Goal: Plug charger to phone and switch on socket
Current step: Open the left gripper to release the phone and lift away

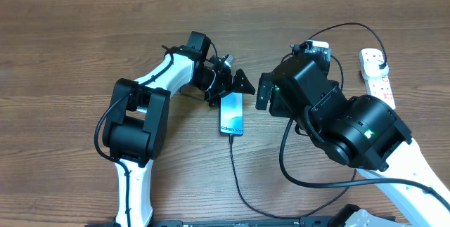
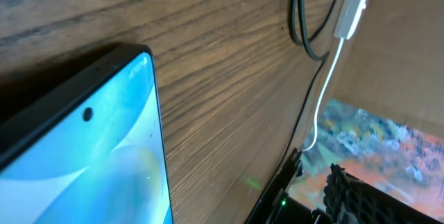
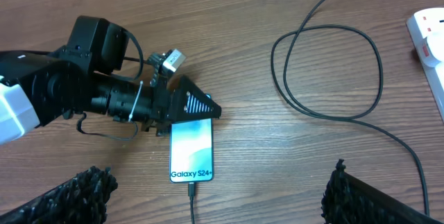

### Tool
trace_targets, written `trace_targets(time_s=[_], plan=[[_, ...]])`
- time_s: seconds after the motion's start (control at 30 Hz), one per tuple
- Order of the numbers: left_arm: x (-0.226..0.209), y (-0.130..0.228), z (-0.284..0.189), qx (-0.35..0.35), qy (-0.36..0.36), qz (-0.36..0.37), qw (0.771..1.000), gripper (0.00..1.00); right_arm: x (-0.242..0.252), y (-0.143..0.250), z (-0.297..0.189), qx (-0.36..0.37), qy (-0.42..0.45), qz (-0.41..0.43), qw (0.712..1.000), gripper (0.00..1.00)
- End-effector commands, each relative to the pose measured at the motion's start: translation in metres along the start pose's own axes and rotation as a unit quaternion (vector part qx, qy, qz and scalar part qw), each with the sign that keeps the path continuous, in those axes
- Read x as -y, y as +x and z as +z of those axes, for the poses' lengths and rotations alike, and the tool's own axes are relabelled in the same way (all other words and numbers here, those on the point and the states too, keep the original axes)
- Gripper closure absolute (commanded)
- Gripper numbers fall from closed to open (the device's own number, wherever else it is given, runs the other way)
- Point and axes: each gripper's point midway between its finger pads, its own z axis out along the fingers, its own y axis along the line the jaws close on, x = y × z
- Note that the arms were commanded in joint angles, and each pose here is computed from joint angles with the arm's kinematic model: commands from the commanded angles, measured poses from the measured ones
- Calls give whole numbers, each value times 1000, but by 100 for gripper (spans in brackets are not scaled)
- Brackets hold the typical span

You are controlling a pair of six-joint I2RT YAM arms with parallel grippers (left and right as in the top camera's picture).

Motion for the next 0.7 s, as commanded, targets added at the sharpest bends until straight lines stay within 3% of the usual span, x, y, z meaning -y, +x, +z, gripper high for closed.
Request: trace_targets(time_s=[0.0, 0.33, 0.67], plan=[[-78, 3, 10, 21, -156, -97, 983, 0, 4, -2, -4, 8, 3, 5, 1000, 0], [-87, 4, 7, 30, -181, -130, 974, 0, 4, -2, -4, 8, 2, 5, 1000, 0], [-79, 1, 11, 20, -168, -53, 984, 0, 3, -1, -4, 5, 0, 5, 1000, 0]])
